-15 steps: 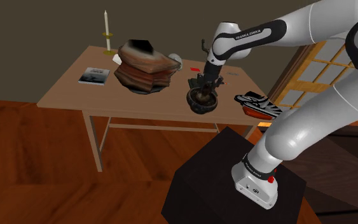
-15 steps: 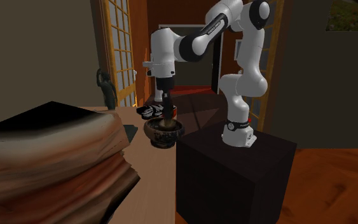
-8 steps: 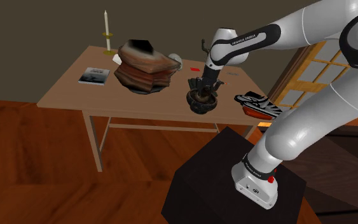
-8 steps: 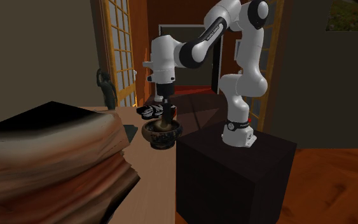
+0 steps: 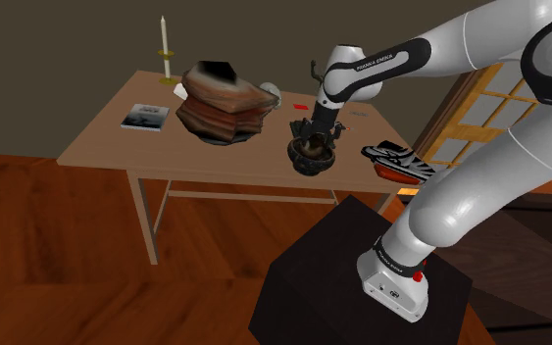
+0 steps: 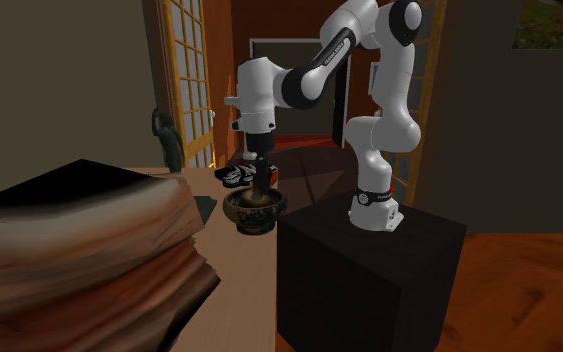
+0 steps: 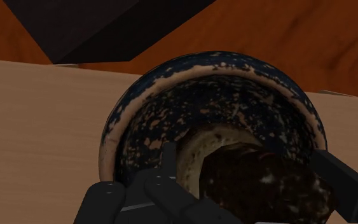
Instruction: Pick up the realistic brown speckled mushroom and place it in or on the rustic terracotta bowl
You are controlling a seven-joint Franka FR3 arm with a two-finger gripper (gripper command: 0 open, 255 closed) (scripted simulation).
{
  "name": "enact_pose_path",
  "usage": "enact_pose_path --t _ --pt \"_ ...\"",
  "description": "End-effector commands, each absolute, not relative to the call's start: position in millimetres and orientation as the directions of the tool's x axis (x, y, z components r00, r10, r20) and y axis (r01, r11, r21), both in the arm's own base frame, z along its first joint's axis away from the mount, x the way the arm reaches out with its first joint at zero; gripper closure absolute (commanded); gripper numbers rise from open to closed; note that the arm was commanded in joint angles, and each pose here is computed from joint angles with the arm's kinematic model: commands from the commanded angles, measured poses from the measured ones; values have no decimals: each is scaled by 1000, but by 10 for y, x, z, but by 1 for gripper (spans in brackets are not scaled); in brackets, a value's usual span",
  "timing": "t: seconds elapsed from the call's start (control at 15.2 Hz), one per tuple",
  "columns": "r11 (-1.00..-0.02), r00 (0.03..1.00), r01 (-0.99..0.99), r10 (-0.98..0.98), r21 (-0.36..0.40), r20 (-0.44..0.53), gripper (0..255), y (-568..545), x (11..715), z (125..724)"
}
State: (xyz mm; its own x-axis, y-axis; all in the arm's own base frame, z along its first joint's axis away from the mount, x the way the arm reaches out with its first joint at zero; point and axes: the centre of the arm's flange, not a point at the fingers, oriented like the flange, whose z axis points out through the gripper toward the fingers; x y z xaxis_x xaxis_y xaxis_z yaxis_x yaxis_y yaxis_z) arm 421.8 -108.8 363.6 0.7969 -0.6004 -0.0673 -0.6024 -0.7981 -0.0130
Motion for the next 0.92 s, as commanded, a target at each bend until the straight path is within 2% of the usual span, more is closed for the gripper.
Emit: enact_pose_path --t 0.0,0.33,0.86 --pt "-798 797 -602 -600 -13 -68 0 -1089 4217 3633" --pt "-798 797 -602 -600 -13 -68 0 -1106 4238 4140" --pt "-798 797 -602 -600 -13 -68 0 -1106 4238 4140"
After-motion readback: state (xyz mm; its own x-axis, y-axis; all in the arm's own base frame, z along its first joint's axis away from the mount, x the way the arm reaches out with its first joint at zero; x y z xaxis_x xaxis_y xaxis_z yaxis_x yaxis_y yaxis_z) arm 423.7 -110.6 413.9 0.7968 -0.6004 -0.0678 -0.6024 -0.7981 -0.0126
